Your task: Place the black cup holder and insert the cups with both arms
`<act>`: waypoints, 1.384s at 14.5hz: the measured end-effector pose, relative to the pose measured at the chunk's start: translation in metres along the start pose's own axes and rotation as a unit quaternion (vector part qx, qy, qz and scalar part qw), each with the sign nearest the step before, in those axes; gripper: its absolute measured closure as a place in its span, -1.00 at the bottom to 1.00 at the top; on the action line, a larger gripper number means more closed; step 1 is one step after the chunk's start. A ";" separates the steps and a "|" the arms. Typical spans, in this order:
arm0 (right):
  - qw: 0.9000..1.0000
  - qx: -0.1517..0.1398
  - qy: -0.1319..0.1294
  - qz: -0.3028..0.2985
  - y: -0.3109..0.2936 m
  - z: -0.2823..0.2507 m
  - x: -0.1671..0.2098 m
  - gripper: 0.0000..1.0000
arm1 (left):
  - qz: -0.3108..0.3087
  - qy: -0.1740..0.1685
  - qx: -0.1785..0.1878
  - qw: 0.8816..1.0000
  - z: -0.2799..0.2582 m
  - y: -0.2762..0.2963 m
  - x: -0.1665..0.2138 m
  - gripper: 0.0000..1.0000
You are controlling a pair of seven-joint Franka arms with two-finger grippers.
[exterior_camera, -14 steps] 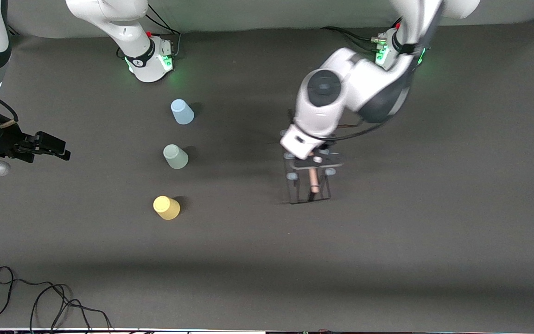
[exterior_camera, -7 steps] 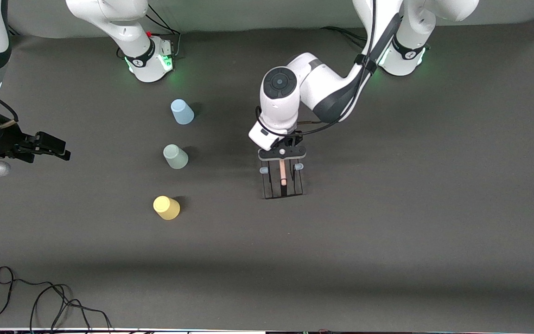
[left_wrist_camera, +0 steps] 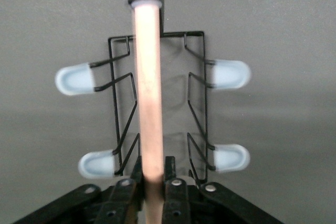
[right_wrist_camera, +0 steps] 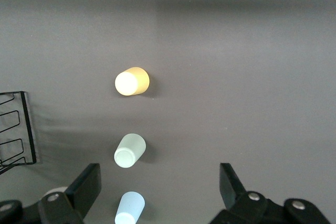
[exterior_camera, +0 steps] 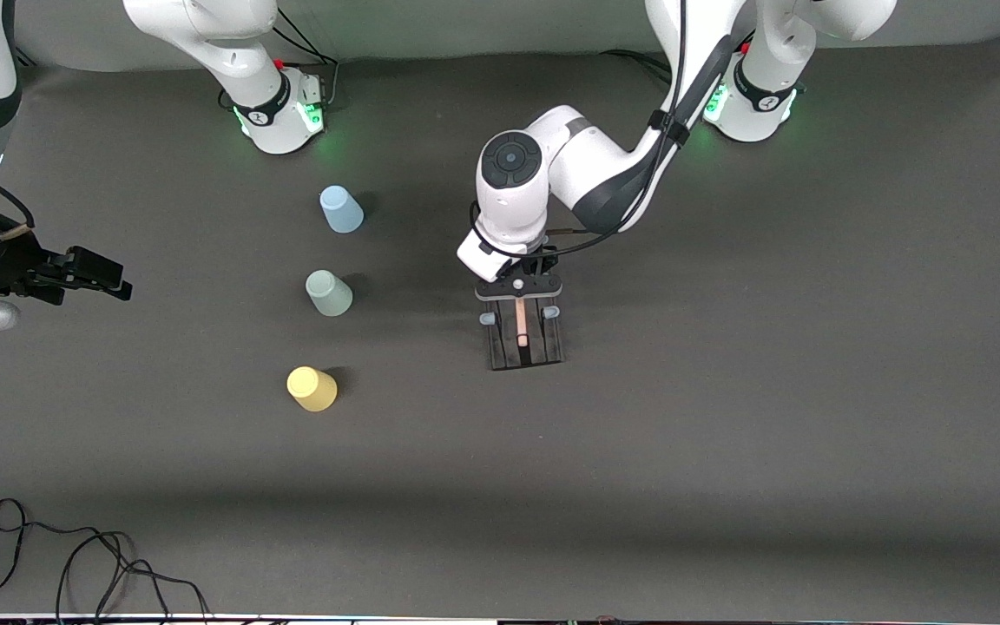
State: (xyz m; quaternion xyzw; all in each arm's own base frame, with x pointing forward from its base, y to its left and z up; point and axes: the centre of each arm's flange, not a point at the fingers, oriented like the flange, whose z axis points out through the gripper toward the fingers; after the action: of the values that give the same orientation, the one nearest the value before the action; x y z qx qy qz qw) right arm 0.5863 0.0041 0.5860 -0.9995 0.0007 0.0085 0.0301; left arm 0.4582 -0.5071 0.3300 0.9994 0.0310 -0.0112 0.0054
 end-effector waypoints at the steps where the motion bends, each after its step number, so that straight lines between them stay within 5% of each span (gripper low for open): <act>1: 1.000 0.000 0.000 0.000 0.000 0.000 0.000 -1.00 | 0.002 0.005 0.001 1.000 -0.002 0.000 0.002 0.29; 7: 1.000 0.000 0.000 -0.001 -0.001 0.000 0.000 -1.00 | -0.020 0.044 -0.030 0.998 -0.064 -0.016 0.033 -0.96; 15: 1.000 0.000 0.000 -0.002 -0.002 0.000 0.000 -1.00 | -0.016 0.029 0.001 0.999 -0.194 -0.185 0.103 -1.00; 20: 1.000 0.000 -0.007 -0.002 -0.002 0.001 -0.001 -1.00 | 0.013 0.003 0.017 1.000 -0.230 -0.315 0.131 -1.00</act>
State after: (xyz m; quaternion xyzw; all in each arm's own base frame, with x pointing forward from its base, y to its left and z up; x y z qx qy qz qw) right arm 0.5849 0.0061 0.5847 -0.9994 -0.0017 0.0154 0.0302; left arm 0.5740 -0.1816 0.5542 0.9997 0.0176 -0.0082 -0.0116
